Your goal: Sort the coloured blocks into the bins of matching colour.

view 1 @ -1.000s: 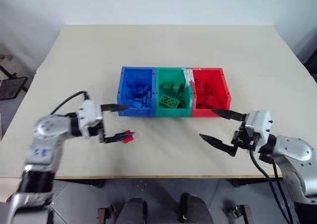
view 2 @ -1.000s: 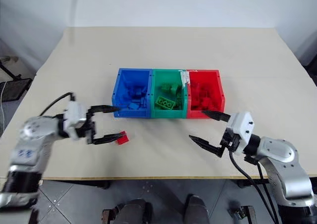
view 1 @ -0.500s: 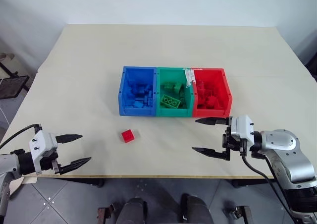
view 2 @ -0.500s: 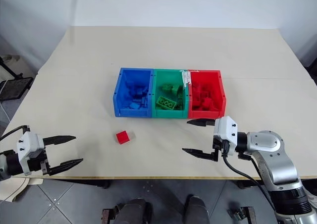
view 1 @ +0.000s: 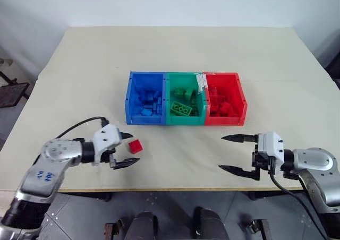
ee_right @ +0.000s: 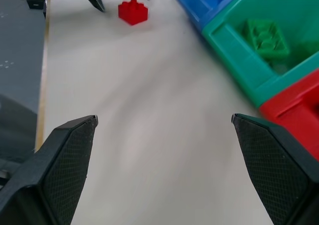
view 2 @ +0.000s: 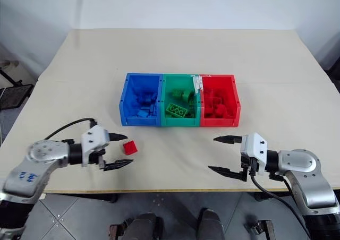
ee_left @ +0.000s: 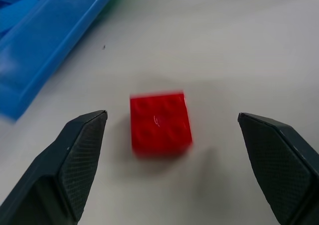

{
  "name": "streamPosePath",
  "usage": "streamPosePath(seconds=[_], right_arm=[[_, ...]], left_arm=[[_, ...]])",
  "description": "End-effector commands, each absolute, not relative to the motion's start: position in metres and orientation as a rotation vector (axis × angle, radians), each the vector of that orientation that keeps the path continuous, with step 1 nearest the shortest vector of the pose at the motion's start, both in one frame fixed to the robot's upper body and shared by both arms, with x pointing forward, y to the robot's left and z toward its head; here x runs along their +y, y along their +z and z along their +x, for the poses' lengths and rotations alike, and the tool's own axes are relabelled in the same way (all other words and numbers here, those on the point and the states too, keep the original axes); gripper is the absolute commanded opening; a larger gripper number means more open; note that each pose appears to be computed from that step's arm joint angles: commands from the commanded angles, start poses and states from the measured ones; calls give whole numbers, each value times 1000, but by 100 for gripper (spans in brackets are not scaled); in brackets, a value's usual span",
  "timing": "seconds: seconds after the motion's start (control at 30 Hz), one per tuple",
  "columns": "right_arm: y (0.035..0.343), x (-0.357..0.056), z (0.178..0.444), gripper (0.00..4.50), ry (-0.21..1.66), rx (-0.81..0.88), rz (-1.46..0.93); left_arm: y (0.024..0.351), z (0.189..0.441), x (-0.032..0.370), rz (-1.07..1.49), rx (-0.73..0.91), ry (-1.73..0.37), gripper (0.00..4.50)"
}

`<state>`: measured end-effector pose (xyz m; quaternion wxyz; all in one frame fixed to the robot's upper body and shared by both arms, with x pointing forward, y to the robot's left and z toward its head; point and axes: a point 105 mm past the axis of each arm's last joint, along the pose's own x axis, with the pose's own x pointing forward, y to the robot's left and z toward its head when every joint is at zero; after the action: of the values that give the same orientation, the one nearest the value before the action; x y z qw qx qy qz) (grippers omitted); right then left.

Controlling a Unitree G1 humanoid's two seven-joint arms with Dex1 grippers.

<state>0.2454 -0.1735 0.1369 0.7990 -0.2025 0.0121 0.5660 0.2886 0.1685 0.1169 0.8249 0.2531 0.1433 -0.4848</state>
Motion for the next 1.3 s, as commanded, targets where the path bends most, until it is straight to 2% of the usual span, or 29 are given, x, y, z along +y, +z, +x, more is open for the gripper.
streamPosePath(seconds=[0.03, 0.13, 0.27, 0.3, 0.5, 0.6, 0.77, 0.83, 0.93, 1.1, 1.27, 1.3], right_arm=[[148, -177, 238, 450, 1190, 2, -456], [147, -179, 236, 450, 1172, 9, -453], [145, -182, 233, 450, 1144, 19, -466], [144, -183, 232, 450, 1137, 21, -472], [152, -204, 226, 450, 962, 7, -441], [159, -219, 223, 450, 833, -26, -391], [168, -231, 220, 450, 652, -88, -337], [167, -243, 213, 450, 511, -109, -314], [166, -256, 201, 450, 344, -124, -311], [166, -256, 190, 450, 216, -150, -290], [162, -248, 185, 450, 192, -153, -275], [161, -248, 185, 450, 193, -153, -276]], left_arm=[[104, 291, 174, 591, 358, -996, 389], [101, 282, 173, 608, 385, -1058, 295], [108, 290, 175, 587, 383, -1039, 166], [110, 292, 173, 573, 376, -1042, 147], [148, 284, 110, 361, 171, -1255, 147], [167, 292, 75, 240, 90, -1291, 147], [182, 316, 26, 225, -11, -1294, 147], [196, 336, -12, 213, -82, -1279, 147], [216, 365, -55, 350, -204, -1205, 147], [232, 382, -88, 396, -278, -1199, 147], [232, 391, -94, 409, -268, -1177, 147], [232, 390, -95, 409, -271, -1189, 219]])
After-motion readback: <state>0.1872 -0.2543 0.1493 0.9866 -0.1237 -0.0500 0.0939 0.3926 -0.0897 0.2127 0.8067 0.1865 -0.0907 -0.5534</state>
